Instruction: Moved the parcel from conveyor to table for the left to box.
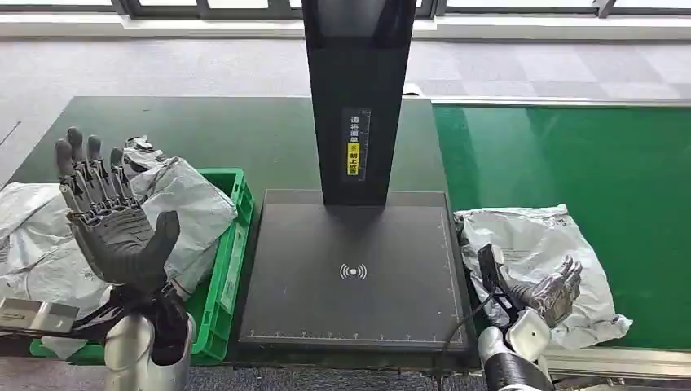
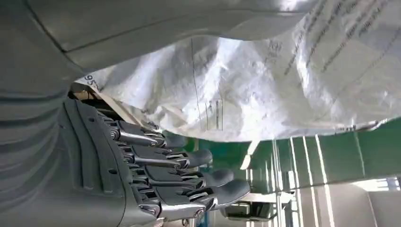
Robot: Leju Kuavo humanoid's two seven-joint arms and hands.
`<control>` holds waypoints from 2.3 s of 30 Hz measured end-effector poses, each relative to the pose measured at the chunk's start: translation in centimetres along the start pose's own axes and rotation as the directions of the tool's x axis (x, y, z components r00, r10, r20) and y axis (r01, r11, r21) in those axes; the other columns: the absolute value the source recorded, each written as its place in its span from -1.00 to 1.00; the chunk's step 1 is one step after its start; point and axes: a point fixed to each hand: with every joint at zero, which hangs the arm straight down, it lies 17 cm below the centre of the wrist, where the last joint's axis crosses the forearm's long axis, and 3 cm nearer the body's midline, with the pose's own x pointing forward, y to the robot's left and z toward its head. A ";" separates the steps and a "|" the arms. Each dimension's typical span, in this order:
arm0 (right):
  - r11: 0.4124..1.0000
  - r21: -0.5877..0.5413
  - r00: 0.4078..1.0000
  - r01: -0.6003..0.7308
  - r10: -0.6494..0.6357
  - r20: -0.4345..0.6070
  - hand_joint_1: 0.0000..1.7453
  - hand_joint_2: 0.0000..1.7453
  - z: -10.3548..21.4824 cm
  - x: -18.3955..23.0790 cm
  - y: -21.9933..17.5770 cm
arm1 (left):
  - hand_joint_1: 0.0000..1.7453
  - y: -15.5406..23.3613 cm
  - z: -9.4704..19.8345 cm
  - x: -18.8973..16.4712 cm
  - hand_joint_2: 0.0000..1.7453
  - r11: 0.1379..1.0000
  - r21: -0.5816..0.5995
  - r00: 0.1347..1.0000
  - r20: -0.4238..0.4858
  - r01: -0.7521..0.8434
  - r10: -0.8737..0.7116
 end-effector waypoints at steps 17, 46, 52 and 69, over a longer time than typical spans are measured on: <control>0.937 0.330 0.985 -0.112 0.149 -0.089 1.00 1.00 2.5 -3.2 7.1 | -1.00 -0.9 -0.8 2.8 1.00 0.999 -0.051 0.997 0.068 -0.016 0.020; 0.987 -0.142 0.993 0.081 -0.068 0.099 1.00 1.00 0.1 0.8 -4.0 | -1.00 -0.2 -0.5 5.0 1.00 0.999 -0.033 0.995 0.103 0.021 -0.017; 0.828 -0.421 0.882 0.371 -0.173 0.438 1.00 1.00 3.1 5.1 -17.8 | -1.00 -0.6 -0.5 4.7 1.00 0.999 -0.040 0.995 0.096 0.010 -0.006; 0.542 -0.575 0.679 0.612 0.012 0.734 1.00 1.00 13.6 12.9 -34.1 | -1.00 -1.8 0.1 2.9 1.00 0.998 -0.058 0.998 0.052 -0.015 0.018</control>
